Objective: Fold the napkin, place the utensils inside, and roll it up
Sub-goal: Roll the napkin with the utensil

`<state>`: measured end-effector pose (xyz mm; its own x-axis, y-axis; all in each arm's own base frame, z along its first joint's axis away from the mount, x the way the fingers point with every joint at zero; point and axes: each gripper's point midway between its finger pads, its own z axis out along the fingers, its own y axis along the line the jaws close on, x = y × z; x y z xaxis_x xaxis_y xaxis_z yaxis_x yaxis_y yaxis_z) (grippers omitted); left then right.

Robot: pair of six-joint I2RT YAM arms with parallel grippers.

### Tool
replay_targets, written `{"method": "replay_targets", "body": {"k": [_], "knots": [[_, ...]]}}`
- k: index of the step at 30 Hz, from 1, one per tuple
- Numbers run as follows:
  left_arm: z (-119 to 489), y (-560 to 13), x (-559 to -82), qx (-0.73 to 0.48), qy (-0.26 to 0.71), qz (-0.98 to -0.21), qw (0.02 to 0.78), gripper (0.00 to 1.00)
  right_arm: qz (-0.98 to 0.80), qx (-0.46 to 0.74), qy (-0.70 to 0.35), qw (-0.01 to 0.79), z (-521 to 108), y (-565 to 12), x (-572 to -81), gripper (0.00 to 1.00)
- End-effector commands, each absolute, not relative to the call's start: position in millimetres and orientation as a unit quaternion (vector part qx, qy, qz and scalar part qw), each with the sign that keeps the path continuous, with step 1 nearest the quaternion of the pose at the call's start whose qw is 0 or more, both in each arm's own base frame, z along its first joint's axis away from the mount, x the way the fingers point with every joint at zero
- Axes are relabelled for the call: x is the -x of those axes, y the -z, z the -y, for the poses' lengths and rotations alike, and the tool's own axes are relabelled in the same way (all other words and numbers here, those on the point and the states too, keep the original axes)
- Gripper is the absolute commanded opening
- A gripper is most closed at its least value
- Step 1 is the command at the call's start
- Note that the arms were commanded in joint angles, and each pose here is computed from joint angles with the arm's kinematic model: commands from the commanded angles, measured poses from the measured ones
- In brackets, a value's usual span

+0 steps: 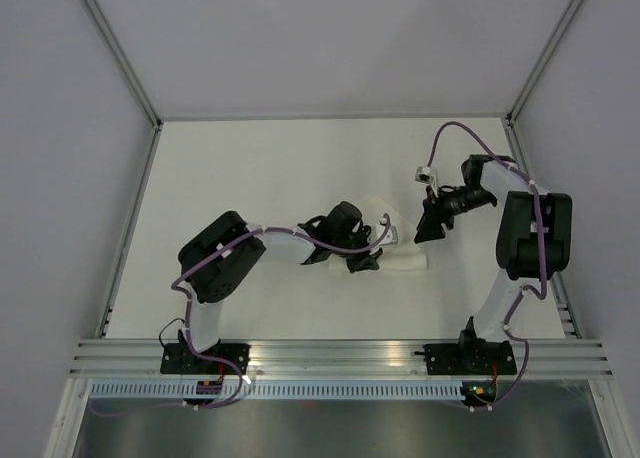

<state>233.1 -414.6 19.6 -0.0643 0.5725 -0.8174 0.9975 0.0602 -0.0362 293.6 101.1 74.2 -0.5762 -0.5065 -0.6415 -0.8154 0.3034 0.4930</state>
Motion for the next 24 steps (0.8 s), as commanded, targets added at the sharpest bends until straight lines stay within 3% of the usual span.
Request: {"method": "replay_targets", "body": {"k": [1,10,24], "knots": [[384.5,25.9,-192.9,-0.574,0.371,-0.707,0.179,0.02,-0.743,0.447,-0.421,0.265,-99.9,-107.6,-284.2,0.66],[375.8,26.1,-193.6,-0.526,0.423,-0.730,0.108,0.02,-0.749,0.489,-0.226,0.386,-113.4,-104.6,-288.7,0.71],[379.5,29.2,-200.8,-0.486,0.455,-0.742,0.075,0.02,-0.704,0.590,-0.118,0.378,-179.2,-50.7,-252.6,0.70]]}}
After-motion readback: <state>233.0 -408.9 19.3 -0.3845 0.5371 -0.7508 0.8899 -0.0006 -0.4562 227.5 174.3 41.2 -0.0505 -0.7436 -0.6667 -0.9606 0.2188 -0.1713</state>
